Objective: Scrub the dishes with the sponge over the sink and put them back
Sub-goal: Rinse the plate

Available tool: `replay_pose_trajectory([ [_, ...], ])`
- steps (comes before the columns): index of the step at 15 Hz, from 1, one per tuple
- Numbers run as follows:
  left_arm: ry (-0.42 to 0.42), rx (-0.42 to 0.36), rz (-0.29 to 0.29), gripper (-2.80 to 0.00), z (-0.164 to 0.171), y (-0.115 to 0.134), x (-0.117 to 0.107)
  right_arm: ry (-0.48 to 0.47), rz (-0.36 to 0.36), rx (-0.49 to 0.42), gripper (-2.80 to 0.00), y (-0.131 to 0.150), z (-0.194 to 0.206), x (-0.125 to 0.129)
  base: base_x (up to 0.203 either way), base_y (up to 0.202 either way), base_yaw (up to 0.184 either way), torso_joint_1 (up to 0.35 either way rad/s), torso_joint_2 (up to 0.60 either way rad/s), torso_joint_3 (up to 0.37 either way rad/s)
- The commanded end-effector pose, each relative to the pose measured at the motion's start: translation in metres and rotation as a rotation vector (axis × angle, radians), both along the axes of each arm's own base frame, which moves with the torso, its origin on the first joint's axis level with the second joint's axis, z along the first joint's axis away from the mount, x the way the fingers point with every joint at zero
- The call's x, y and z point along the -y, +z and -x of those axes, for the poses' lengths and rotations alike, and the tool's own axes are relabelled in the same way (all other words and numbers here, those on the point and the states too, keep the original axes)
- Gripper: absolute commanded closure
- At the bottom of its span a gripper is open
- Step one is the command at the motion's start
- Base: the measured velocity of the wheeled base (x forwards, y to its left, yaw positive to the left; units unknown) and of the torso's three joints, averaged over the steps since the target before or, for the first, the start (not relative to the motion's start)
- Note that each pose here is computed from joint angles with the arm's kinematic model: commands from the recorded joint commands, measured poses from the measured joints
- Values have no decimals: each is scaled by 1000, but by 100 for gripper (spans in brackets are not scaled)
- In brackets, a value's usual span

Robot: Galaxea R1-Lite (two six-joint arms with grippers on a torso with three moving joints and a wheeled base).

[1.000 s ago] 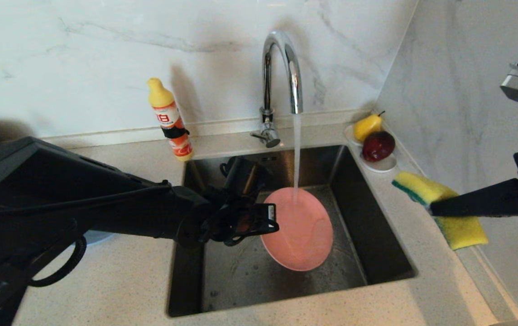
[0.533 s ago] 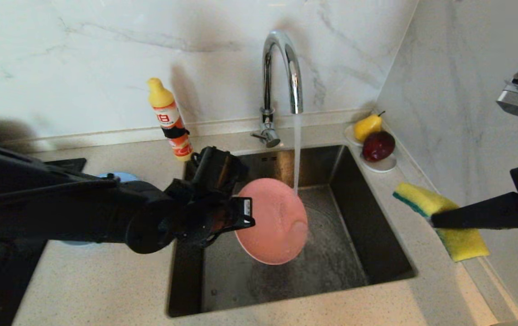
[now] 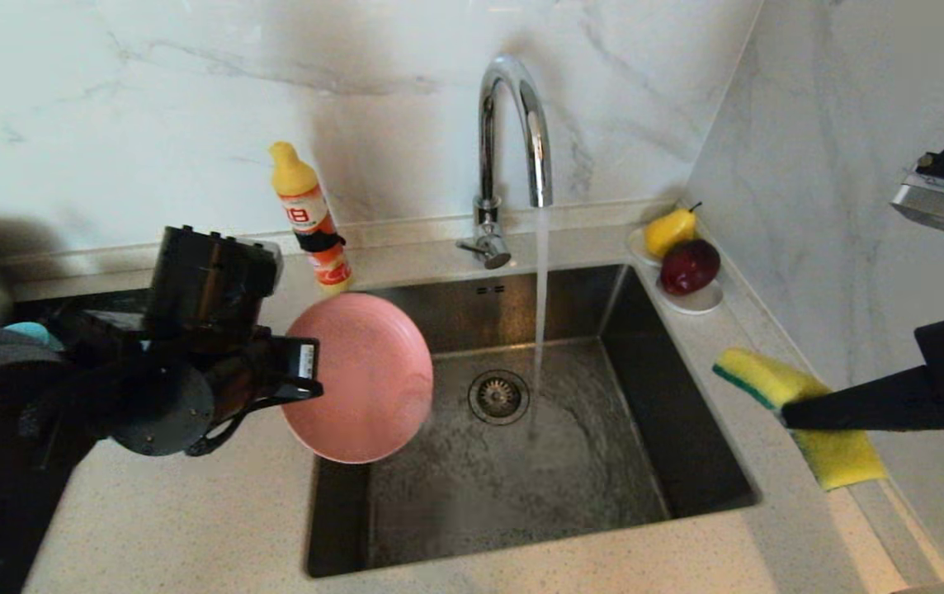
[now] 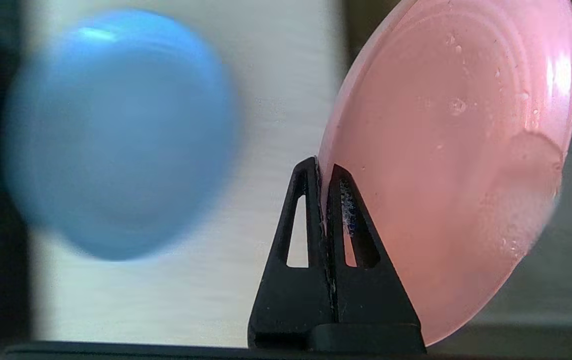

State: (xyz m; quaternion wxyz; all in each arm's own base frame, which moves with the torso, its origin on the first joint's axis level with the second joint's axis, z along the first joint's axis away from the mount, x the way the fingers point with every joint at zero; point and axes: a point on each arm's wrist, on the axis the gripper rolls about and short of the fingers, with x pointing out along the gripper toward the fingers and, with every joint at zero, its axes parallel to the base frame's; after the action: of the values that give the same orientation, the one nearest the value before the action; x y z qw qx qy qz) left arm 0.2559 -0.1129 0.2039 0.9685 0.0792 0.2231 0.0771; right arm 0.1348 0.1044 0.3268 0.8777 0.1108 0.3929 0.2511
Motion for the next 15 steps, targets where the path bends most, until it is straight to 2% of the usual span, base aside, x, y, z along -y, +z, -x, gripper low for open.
replay_pose_trajectory([
  [1, 56, 46, -51, 0, 6, 13, -16, 1, 8, -15, 0, -2, -2, -2, 0, 0, 0, 0, 0, 0],
  [4, 68, 55, -69, 0, 6, 16, -19, 1, 9, -16, 0, -3, -3, -2, 0, 0, 0, 0, 0, 0],
  [9, 77, 105, -20, 0, 29, 35, -32, -3, 23, -30, 0, -8, -3, -3, 0, 0, 0, 0, 0, 0],
  [10, 72, 67, -10, 0, 36, 34, -40, -4, 28, -36, 0, -10, -4, -3, 0, 0, 0, 0, 0, 0],
  [11, 62, 22, 39, 0, 43, 33, -47, -3, 35, -46, 0, -13, -5, -3, 0, 0, 0, 0, 0, 0],
  [13, 17, -94, 192, 0, 62, 36, -64, -4, 41, -61, 0, -16, -6, -4, 0, 0, 0, 0, 0, 0],
  [14, 24, -155, 275, 0, 72, 38, -76, -4, 42, -65, 0, -17, -7, -5, 0, 0, 0, 0, 0, 0],
  [15, 44, -183, 350, 0, 80, 40, -85, -3, 47, -70, 0, -19, -7, -5, 0, 0, 0, 0, 0, 0],
])
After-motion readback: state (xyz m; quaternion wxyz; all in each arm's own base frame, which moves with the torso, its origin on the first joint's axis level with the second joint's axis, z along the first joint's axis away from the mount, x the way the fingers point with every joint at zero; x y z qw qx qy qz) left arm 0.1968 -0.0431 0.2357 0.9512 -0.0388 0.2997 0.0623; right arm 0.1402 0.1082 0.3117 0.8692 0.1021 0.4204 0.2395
